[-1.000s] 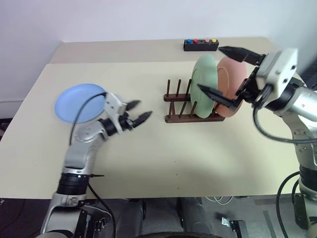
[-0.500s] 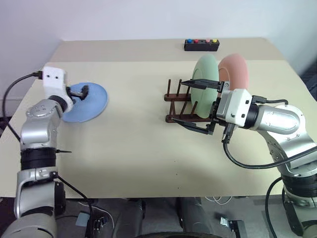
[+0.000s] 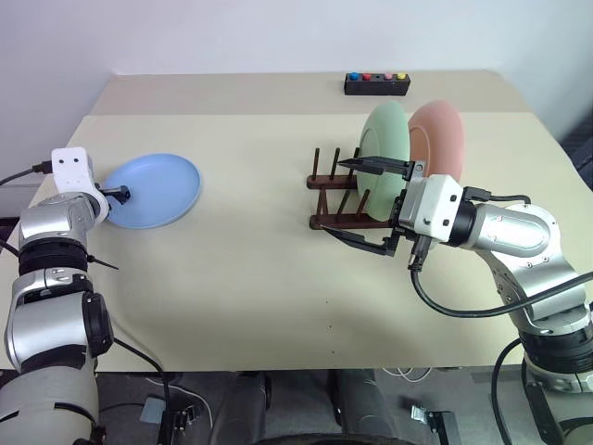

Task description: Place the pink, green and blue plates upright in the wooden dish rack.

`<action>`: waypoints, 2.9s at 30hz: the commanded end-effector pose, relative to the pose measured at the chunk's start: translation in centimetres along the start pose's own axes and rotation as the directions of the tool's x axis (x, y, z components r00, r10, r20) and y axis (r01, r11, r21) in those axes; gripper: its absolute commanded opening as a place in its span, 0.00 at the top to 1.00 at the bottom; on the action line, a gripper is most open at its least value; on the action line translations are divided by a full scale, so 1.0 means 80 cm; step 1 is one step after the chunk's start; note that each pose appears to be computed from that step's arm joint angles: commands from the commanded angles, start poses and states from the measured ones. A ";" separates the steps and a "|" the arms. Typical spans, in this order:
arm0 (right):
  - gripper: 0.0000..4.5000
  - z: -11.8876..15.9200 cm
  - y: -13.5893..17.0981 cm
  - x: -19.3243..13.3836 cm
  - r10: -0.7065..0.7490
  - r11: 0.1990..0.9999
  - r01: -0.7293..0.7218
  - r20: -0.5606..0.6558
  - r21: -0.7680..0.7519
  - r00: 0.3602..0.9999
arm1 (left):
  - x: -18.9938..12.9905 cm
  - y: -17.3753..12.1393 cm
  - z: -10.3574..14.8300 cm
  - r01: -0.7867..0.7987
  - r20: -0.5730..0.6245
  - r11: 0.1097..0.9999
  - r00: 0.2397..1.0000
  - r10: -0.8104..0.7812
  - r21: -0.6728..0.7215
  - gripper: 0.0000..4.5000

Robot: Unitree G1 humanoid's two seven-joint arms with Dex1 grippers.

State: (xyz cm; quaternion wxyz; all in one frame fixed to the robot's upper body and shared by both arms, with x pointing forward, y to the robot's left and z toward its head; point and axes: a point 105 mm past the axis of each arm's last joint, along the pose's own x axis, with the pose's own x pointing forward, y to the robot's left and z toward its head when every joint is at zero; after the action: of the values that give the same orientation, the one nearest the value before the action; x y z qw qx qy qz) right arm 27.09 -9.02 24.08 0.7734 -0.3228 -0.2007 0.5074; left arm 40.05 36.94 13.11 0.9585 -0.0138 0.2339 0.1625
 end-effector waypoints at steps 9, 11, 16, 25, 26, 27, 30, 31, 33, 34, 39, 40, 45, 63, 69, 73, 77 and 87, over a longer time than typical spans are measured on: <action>0.00 0.009 -0.007 -0.005 -0.038 0.998 0.039 0.016 -0.049 0.999 | -0.003 -0.006 0.022 0.036 0.083 0.991 0.996 -0.025 -0.129 0.84; 0.00 0.008 -0.008 -0.005 -0.041 0.998 0.042 0.013 -0.049 0.999 | -0.005 -0.010 0.028 0.052 0.111 0.988 0.993 -0.036 -0.144 0.98; 0.00 0.001 -0.015 -0.004 -0.066 0.996 0.065 -0.016 -0.062 0.998 | -0.039 -0.072 0.089 0.280 0.382 0.956 0.896 -0.226 -0.092 0.98; 0.00 0.015 -0.039 0.005 -0.156 0.975 0.159 0.029 -0.157 0.987 | -0.132 -0.180 0.158 0.428 0.651 0.897 0.652 -0.388 0.106 0.98; 0.00 0.016 -0.042 0.006 -0.165 0.970 0.168 0.030 -0.175 0.986 | -0.142 -0.190 0.163 0.423 0.671 0.898 0.632 -0.389 0.121 0.98; 0.00 0.016 -0.044 0.008 -0.174 0.964 0.177 0.029 -0.198 0.984 | -0.151 -0.199 0.169 0.404 0.689 0.903 0.613 -0.387 0.148 0.98; 0.00 0.015 -0.048 0.015 -0.194 0.942 0.192 0.022 -0.273 0.981 | -0.185 -0.228 0.186 0.343 0.747 0.908 0.532 -0.400 0.242 0.98; 0.00 0.015 -0.050 0.017 -0.201 0.933 0.197 0.019 -0.301 0.979 | -0.199 -0.239 0.193 0.347 0.769 0.903 0.495 -0.405 0.253 0.98; 0.00 0.013 -0.051 0.021 -0.208 0.919 0.202 0.016 -0.338 0.978 | -0.220 -0.254 0.201 0.387 0.796 0.889 0.444 -0.411 0.243 0.98; 0.00 0.013 -0.051 0.023 -0.210 0.914 0.202 0.016 -0.351 0.978 | -0.228 -0.262 0.202 0.408 0.800 0.880 0.428 -0.420 0.243 0.98; 0.00 0.010 -0.049 0.031 -0.207 0.893 0.195 0.015 -0.405 0.978 | -0.265 -0.291 0.206 0.458 0.823 0.846 0.345 -0.452 0.273 0.98; 0.00 0.010 -0.049 0.032 -0.207 0.889 0.193 0.013 -0.416 0.978 | -0.269 -0.294 0.206 0.478 0.825 0.837 0.338 -0.453 0.264 0.98; 0.00 0.002 -0.060 0.036 -0.245 0.837 0.203 -0.016 -0.508 0.969 | -0.290 -0.315 0.202 0.546 0.813 0.783 0.285 -0.508 0.298 0.98; 1.00 -0.024 -0.075 0.037 -0.300 0.778 0.181 -0.104 -0.601 0.948 | -0.303 -0.328 0.192 0.571 0.781 0.738 0.248 -0.573 0.360 1.00; 1.00 -0.024 -0.074 0.038 -0.303 0.763 0.179 -0.099 -0.621 0.948 | -0.300 -0.322 0.193 0.594 0.792 0.736 0.254 -0.555 0.325 0.85; 1.00 -0.022 -0.074 0.038 -0.303 0.752 0.180 -0.091 -0.634 0.949 | -0.298 -0.299 0.205 0.653 0.839 0.722 0.242 -0.487 0.230 0.46; 1.00 -0.020 -0.074 0.036 -0.302 0.739 0.182 -0.077 -0.649 0.950 | -0.278 -0.248 0.227 0.639 0.901 0.768 0.303 -0.309 0.049 0.02; 1.00 0.006 -0.078 0.036 -0.296 0.691 0.234 0.027 -0.684 0.955 | -0.217 -0.142 0.231 0.391 0.907 0.912 0.418 -0.057 -0.123 0.02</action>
State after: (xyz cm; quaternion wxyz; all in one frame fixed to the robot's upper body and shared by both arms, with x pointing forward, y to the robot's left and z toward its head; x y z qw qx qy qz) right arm 32.95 -7.91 26.05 0.6826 -0.5783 -0.3353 0.2952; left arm 37.34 22.32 37.10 0.9314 -0.1430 -0.3323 0.0390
